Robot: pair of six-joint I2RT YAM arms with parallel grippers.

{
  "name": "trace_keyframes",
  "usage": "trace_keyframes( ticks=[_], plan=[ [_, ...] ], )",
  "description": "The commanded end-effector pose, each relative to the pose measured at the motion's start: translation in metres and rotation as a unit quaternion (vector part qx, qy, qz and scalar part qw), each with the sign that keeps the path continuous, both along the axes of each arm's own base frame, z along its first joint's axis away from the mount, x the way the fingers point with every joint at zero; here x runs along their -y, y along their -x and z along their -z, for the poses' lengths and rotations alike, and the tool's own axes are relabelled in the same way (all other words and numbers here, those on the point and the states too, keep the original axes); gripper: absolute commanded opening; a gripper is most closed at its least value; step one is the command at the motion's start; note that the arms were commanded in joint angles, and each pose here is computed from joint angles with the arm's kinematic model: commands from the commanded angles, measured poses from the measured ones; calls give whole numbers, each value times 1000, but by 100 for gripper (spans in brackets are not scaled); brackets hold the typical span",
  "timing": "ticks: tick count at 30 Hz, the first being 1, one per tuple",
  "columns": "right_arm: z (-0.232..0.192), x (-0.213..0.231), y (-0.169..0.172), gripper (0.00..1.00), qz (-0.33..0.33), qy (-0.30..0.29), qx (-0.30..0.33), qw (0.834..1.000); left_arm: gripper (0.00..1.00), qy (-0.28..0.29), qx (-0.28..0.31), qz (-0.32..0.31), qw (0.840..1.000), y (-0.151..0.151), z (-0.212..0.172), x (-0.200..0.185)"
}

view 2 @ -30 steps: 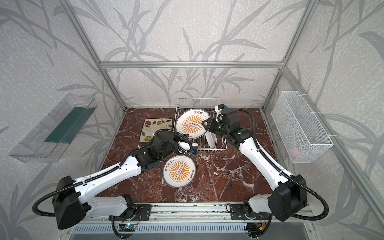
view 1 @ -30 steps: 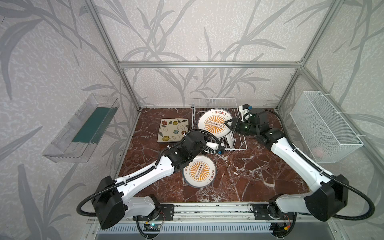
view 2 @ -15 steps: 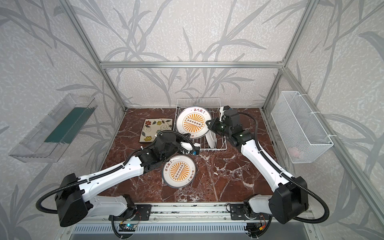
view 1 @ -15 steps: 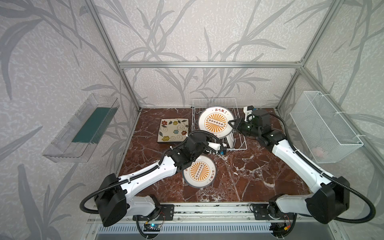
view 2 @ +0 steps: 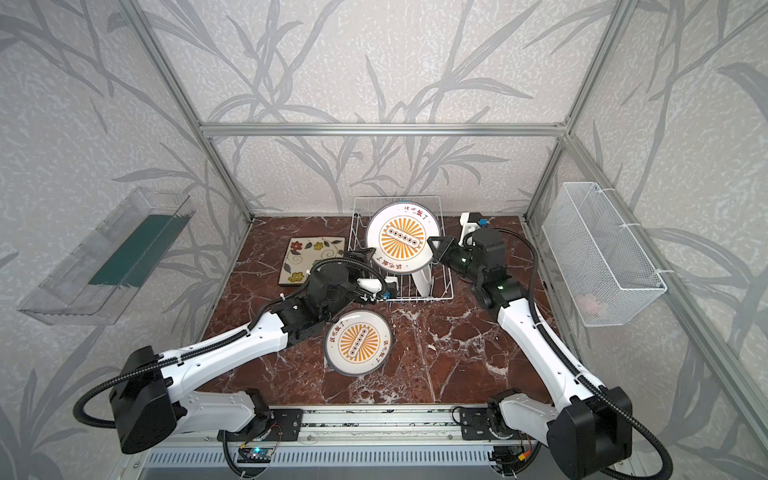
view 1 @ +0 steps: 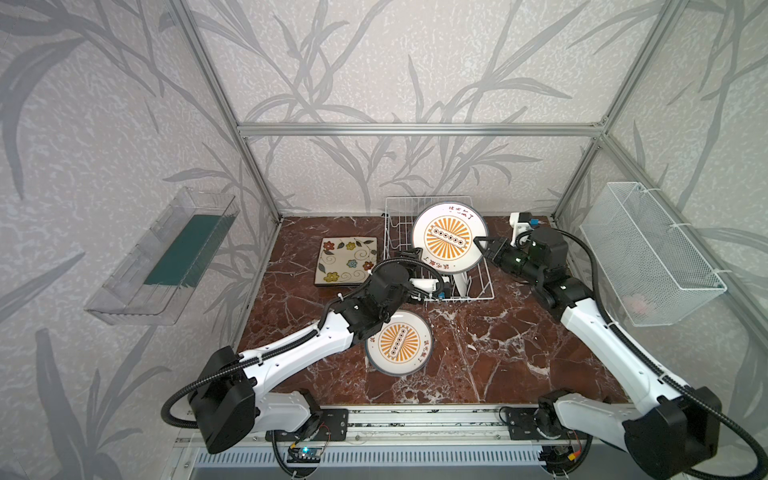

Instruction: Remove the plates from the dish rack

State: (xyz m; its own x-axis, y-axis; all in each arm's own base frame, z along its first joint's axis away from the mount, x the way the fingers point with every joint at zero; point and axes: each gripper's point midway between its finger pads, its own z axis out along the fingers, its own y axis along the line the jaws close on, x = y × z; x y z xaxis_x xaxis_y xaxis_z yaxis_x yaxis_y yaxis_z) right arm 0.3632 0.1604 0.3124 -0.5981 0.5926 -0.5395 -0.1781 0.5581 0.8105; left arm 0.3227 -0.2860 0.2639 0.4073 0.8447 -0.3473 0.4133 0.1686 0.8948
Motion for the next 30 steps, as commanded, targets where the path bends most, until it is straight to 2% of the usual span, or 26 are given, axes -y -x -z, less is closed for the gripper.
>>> trace_keyframes(
  ticks=[1,9,15,20,23,30],
  plan=[
    [-38,16,6,0,4,-47,55,997,99,46,-18,-14,999,1,-5,-7],
    [-41,54,30,0,39,-15,67,997,99,138,-43,-44,989,3,-20,-37],
    [-35,57,46,0,29,-3,62,998,99,201,-54,-70,976,2,-31,-66],
    [-23,45,54,0,-13,-16,43,999,99,276,-85,-112,951,-9,-46,-97],
    [-10,35,64,0,-47,-21,23,998,99,333,-115,-138,926,-17,-57,-115],
    [28,10,97,0,-111,-8,-33,993,99,409,-196,-129,882,-27,-60,-122]
  ],
)
